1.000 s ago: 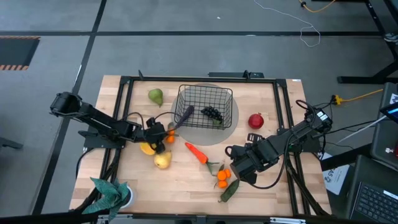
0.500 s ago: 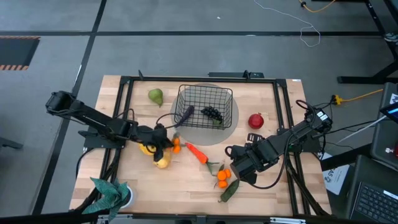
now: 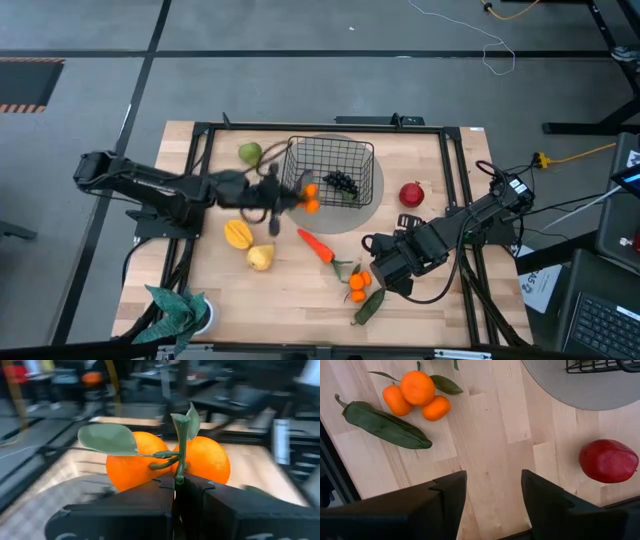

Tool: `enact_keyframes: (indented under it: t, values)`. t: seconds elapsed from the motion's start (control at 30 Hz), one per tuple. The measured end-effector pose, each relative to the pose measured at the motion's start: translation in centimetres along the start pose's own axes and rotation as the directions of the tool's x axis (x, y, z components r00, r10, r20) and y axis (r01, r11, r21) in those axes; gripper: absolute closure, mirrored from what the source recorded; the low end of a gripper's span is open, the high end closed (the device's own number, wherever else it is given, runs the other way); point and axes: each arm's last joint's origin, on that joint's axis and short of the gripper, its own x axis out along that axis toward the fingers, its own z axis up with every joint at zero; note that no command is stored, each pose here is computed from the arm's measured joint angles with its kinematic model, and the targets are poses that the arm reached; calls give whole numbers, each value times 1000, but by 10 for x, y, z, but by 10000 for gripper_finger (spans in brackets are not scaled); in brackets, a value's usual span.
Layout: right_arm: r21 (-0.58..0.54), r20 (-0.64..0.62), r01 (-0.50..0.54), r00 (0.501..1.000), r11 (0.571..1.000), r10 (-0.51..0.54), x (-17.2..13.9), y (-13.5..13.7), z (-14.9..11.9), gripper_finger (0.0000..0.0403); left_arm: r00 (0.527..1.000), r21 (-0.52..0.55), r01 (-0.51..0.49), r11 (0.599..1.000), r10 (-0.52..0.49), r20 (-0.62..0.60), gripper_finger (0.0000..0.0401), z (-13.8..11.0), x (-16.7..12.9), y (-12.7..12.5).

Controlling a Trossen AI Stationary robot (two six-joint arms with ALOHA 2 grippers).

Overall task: Build produce basket
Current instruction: Put the left oranges into the black wire basket, then put the yellow starfruit into the black wire basket

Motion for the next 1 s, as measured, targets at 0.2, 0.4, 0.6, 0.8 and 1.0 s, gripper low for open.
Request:
enact_keyframes:
  t: [0.2, 0.4, 0.6, 0.8, 1.0]
  values:
    - [-1, 0, 0, 1000, 1000, 0, 0, 0, 0, 225, 990, -26, -128, 991, 127, -57, 387, 5, 26, 41]
    - [-2, 0, 0, 1000, 1000, 0, 0, 0, 0, 225, 989, -43, -121, 992, 117, -87, 311, 3, 41, 55]
    - [-3, 0, 0, 1000, 1000, 0, 0, 0, 0, 225, 986, -115, -149, 982, 139, -90, 269, 4, 40, 61]
    - [-5, 0, 0, 1000, 1000, 0, 0, 1, -1, 225, 968, -176, -173, 969, 134, -213, 269, 3, 20, 60]
    - [-27, 2, -3, 1000, 1000, 3, -1, 6, -6, 225, 856, -265, -102, 959, -50, -514, 270, -21, -1, 37]
